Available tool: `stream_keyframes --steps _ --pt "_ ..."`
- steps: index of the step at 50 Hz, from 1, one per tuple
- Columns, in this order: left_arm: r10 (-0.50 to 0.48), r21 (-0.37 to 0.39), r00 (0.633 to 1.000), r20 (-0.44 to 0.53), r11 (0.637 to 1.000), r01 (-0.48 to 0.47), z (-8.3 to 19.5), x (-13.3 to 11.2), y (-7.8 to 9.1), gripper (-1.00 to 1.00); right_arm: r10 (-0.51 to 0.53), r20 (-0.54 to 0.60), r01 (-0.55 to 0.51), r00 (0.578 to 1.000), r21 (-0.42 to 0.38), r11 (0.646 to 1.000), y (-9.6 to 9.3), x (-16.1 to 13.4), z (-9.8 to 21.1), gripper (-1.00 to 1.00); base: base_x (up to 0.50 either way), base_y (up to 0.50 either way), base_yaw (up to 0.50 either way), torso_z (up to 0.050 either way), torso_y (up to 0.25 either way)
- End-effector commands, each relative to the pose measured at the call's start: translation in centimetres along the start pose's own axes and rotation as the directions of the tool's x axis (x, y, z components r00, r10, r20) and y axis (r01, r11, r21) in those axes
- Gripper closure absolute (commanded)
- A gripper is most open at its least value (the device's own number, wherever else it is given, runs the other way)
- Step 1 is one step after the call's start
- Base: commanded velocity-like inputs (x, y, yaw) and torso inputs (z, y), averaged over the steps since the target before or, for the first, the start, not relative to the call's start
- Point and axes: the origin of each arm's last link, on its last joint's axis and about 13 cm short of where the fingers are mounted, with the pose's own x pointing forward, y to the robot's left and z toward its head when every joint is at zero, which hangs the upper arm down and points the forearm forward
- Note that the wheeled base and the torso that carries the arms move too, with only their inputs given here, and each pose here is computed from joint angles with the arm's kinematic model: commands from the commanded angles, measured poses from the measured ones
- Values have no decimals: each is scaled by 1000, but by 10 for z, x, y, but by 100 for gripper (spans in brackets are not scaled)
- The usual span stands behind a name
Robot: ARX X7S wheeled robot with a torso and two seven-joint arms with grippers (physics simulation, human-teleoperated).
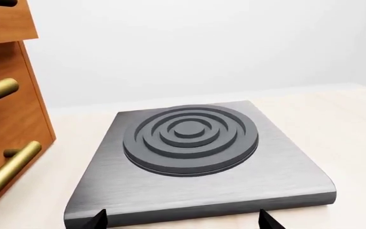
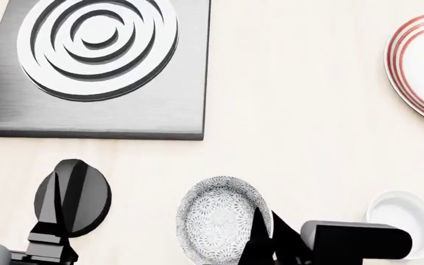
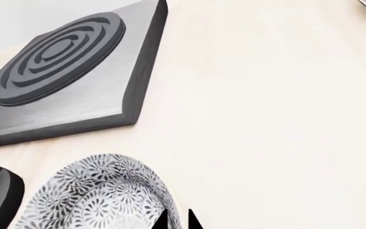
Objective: Pick the akita bowl next to the ramekin and place it on the plate.
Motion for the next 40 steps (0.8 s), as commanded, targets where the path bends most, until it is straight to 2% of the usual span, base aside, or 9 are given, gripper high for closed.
stream_keyframes --steps 1,5,11,22,29,40 --pt "12 -1 1000 7 1000 -12 0 1 2 -100 -24 36 23 999 32 999 -3 -1 0 100 0 0 0 0 0" --pt "11 -1 1000 6 1000 -11 0 1 2 -100 -18 30 17 999 56 998 -3 -1 0 100 0 0 0 0 0" --pt "12 2 1000 6 1000 -12 0 1 2 -100 6 43 -13 999 155 988 1 -5 6 100 0 0 0 0 0" --pt "10 2 1000 9 1000 -10 0 1 1 -100 35 85 -56 996 264 963 10 -12 21 100 0 0 0 0 0" --pt "10 4 1000 8 1000 -10 0 1 2 -100 22 113 -56 993 303 951 14 -10 33 100 0 0 0 0 0" --pt "10 3 1000 13 1000 -10 2 1 2 -100 9 148 -55 989 315 948 16 0 51 100 0 0 0 0 0"
